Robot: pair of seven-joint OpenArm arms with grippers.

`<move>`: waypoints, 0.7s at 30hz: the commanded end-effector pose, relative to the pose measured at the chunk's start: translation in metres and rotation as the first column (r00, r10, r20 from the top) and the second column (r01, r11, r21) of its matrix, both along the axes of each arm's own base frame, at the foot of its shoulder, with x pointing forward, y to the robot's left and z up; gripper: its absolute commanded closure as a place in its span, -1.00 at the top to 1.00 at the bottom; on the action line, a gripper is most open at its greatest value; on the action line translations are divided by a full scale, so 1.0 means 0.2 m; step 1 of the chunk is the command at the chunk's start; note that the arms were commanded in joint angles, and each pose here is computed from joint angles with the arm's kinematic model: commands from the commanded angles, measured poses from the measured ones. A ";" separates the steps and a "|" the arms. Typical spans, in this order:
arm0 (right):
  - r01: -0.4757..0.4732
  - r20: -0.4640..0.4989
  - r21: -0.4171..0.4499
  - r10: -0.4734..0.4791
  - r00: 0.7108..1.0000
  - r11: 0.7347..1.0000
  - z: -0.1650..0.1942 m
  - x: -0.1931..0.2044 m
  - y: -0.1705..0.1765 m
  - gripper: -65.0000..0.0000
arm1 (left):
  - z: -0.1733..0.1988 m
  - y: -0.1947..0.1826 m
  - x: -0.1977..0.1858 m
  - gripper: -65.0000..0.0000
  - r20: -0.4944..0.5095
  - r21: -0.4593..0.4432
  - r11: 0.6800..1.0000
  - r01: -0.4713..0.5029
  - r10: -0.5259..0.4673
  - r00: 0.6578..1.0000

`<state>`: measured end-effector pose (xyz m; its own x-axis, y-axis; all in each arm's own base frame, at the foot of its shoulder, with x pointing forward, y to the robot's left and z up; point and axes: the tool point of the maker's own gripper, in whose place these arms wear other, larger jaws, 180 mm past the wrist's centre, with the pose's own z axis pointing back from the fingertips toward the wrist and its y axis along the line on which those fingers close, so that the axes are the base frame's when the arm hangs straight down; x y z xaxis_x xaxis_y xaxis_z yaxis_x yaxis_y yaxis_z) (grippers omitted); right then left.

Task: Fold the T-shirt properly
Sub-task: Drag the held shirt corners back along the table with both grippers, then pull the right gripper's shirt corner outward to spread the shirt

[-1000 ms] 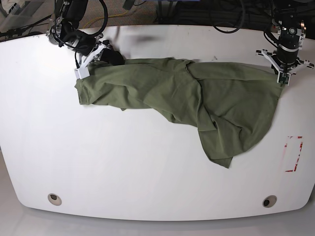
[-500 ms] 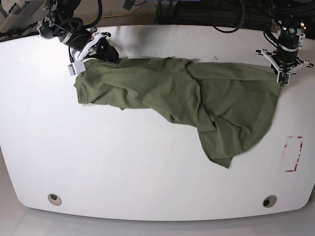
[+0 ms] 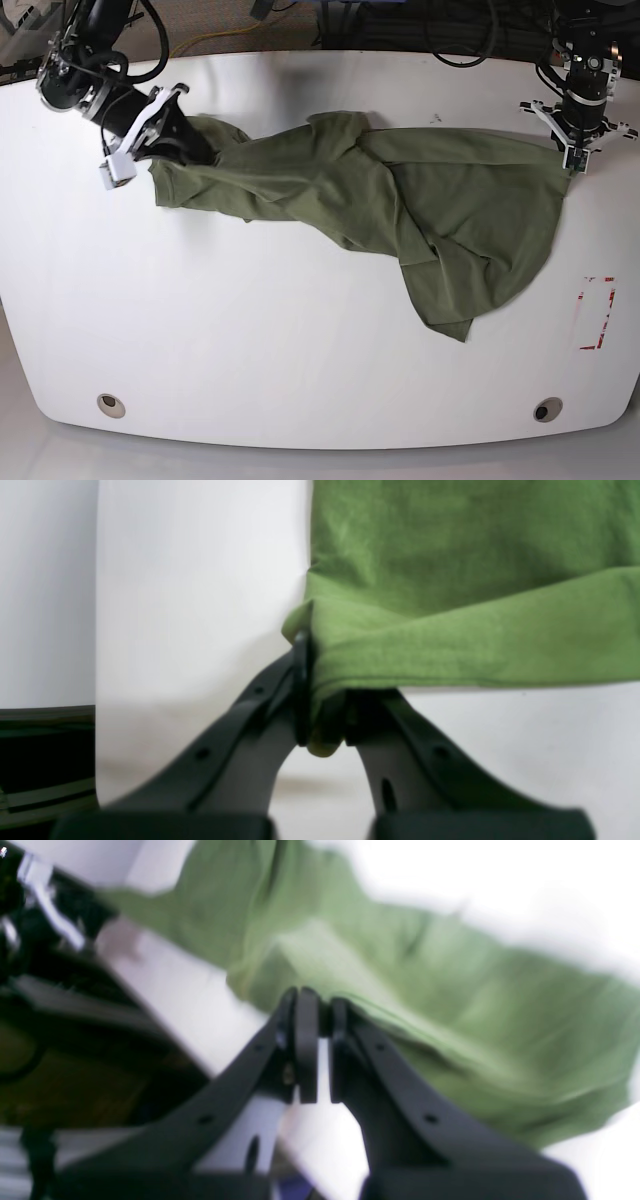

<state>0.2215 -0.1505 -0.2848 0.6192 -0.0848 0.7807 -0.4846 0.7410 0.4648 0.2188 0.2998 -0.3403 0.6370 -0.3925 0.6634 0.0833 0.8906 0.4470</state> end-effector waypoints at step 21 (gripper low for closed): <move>0.169 0.108 0.058 -0.175 0.979 0.984 0.30 1.01 -0.48 -1.00 | 0.06 -0.02 0.06 -1.00 0.016 0.108 0.993 0.053 -0.055 0.998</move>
